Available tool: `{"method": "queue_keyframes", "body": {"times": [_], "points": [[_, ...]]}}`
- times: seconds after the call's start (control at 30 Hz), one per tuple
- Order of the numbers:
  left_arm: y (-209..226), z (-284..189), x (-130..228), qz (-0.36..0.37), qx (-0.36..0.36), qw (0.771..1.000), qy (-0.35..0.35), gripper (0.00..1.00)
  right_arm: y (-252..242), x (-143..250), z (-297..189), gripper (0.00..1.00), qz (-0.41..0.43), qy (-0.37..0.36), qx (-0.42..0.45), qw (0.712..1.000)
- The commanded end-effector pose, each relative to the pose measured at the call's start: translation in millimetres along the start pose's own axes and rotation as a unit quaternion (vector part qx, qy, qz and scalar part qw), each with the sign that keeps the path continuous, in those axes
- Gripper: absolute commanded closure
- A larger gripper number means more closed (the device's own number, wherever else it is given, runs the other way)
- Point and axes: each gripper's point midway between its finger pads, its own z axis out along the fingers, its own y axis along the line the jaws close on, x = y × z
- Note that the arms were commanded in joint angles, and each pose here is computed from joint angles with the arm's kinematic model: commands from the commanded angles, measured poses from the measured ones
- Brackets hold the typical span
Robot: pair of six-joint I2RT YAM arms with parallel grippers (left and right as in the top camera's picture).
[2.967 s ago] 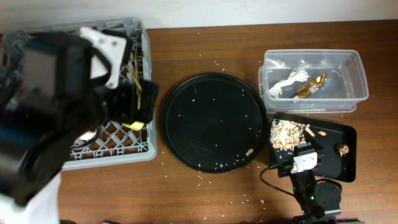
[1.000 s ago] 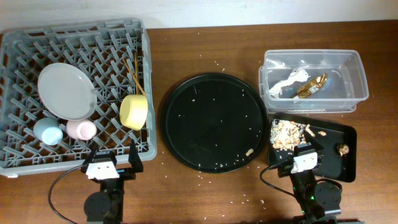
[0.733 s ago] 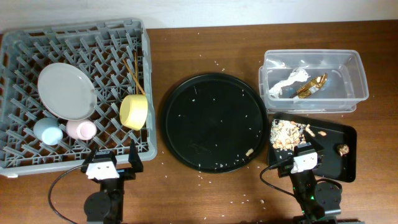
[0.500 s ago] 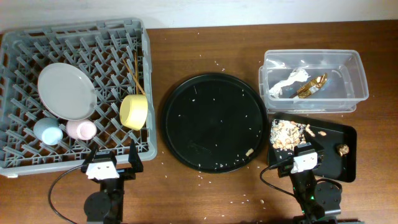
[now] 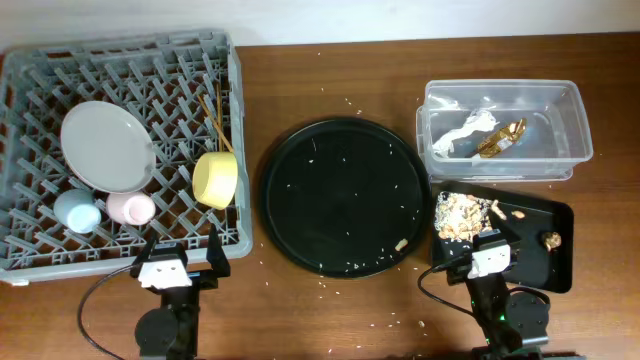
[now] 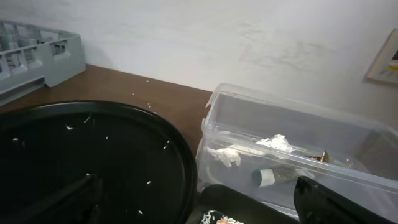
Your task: Sort waste into correct bins and load items into the dishwasher rack
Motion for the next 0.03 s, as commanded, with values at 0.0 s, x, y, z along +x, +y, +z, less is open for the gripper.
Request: {"method": "queue_keyframes", "body": {"times": [0.0], "points": [[-0.7,-0.1,0.9,0.006,0.003,1.0,-0.001,0.0,-1.2,2.3,-0.1,0.02,0.002,0.002,0.003,1.0]]}}
